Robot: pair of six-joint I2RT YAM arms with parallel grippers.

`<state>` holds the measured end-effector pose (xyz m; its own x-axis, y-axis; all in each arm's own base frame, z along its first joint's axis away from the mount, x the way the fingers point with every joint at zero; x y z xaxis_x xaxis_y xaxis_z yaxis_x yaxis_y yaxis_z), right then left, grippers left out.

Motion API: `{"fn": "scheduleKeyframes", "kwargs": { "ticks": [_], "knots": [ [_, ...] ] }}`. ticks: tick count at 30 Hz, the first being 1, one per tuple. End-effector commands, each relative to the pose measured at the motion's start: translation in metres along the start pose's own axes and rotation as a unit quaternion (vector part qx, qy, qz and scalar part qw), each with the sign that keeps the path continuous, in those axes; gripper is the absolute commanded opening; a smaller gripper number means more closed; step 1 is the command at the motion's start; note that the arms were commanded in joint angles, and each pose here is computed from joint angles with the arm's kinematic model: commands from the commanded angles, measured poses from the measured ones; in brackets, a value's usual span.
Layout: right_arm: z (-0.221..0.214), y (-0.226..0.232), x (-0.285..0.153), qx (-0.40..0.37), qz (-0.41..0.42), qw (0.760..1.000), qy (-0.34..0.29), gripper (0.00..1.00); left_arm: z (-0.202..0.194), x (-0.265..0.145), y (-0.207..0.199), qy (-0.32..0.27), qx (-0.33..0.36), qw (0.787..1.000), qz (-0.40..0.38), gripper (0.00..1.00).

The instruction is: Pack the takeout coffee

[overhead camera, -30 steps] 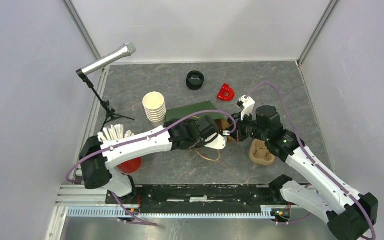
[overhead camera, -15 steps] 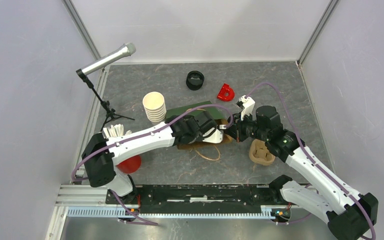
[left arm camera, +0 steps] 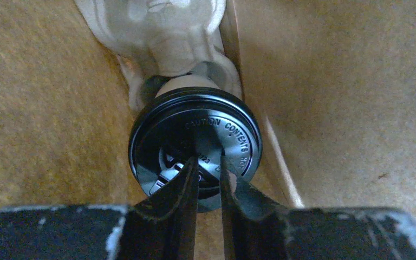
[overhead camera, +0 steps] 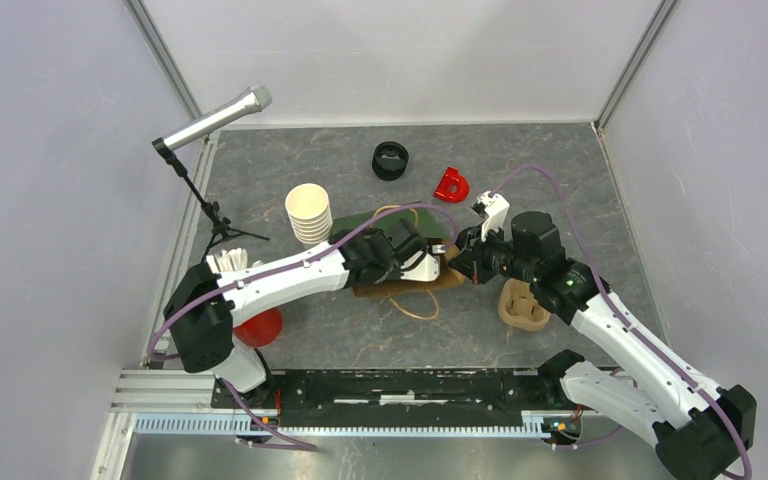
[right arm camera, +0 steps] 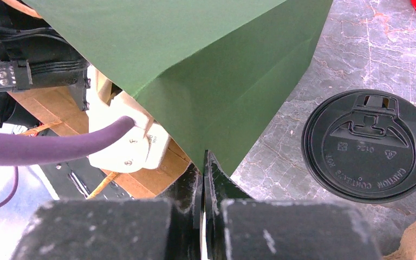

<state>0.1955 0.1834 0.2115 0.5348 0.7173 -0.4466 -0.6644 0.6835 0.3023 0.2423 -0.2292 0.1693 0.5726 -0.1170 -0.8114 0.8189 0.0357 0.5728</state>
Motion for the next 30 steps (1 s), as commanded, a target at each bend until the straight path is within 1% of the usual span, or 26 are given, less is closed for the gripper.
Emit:
{"fn": "scheduleKeyframes", "kwargs": {
  "ticks": [1, 14, 16, 18, 23, 30],
  "knots": [
    [0.015, 0.004, -0.004, -0.014, 0.010, 1.000, -0.017, 0.00, 0.001, 0.007, 0.003, -0.005, 0.007, 1.000, 0.000, 0.28],
    [0.015, 0.007, -0.008, -0.013, 0.013, 1.000, -0.022, 0.00, 0.003, 0.014, 0.012, -0.007, 0.001, 1.000, 0.003, 0.29],
    [0.015, 0.007, -0.007, -0.013, 0.014, 1.000, -0.021, 0.00, 0.007, 0.010, 0.016, -0.017, -0.005, 1.000, 0.006, 0.29],
    [0.016, 0.006, -0.006, -0.011, 0.013, 1.000, -0.023, 0.00, 0.011, 0.002, 0.021, -0.028, -0.014, 0.999, 0.010, 0.32],
    [0.022, 0.006, -0.003, -0.008, 0.011, 1.000, -0.026, 0.00, 0.021, -0.019, 0.031, -0.059, -0.034, 0.997, 0.021, 0.42],
    [0.029, 0.006, -0.002, -0.007, 0.011, 1.000, -0.029, 0.00, 0.025, -0.042, 0.032, -0.090, -0.069, 0.993, 0.020, 0.45]
  ]
}}
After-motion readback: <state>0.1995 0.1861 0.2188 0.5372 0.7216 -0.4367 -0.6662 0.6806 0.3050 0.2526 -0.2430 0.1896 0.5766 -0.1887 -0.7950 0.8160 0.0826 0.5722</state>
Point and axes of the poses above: each gripper's point midway between its finger pads, its own x axis out along the fingers, its own y axis along the line the jaws close on, z = x × y, the point moved 4 cm from there along -x, back along the fingers, and after that the axes turned 3 degrees about -x, right-handed, at the moved point
